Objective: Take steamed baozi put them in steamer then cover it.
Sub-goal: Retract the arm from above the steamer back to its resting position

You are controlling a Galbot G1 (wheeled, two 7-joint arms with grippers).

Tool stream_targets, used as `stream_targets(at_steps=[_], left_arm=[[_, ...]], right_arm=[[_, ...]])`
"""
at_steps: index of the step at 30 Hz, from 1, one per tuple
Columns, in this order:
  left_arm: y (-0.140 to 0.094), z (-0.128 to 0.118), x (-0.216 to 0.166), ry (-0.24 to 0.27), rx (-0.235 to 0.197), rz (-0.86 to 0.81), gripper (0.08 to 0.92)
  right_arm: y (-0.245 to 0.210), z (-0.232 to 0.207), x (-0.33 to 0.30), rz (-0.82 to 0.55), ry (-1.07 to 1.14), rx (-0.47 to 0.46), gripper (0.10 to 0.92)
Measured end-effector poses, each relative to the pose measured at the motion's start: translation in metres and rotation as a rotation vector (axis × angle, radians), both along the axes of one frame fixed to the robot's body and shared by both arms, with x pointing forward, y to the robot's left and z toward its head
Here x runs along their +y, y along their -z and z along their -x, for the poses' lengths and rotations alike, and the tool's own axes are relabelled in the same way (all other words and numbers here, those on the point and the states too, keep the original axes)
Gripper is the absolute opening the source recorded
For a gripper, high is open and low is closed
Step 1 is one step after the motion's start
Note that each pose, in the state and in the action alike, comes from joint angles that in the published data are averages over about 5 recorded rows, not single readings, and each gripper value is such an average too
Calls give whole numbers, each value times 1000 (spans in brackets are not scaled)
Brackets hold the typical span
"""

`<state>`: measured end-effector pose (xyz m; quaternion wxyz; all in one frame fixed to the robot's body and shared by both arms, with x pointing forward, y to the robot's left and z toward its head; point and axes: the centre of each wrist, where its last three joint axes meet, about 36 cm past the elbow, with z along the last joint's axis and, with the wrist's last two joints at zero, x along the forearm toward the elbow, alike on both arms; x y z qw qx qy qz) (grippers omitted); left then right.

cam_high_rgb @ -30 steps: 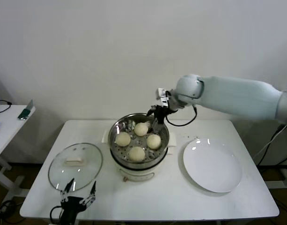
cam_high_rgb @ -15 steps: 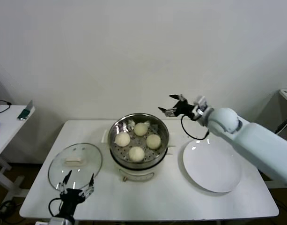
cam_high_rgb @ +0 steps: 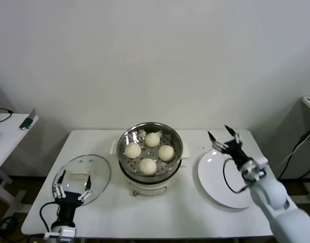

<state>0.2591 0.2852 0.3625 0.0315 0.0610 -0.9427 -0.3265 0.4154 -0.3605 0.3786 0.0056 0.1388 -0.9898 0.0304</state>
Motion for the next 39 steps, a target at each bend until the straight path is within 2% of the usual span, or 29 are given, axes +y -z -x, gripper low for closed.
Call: stream_targets(at_steps=[5,12,19,26,39], left_arm=[[0,-4,9,-27,-38,-178,823],[14,-9,25,-25,-49,-473,823],[47,-13,38,-1,12,-713,823],[79,-21,52,15,79,-840,823],[113,-53,70,28,130,-947,823]], right_arm=[[50,67,-1,-31,64,48,823],[85,128,10,-61,128,70,823],[95,152,27,-80,164,58,823],[98,164,36,-90,192,48,823],[99,178,39,-93,232,32,823]])
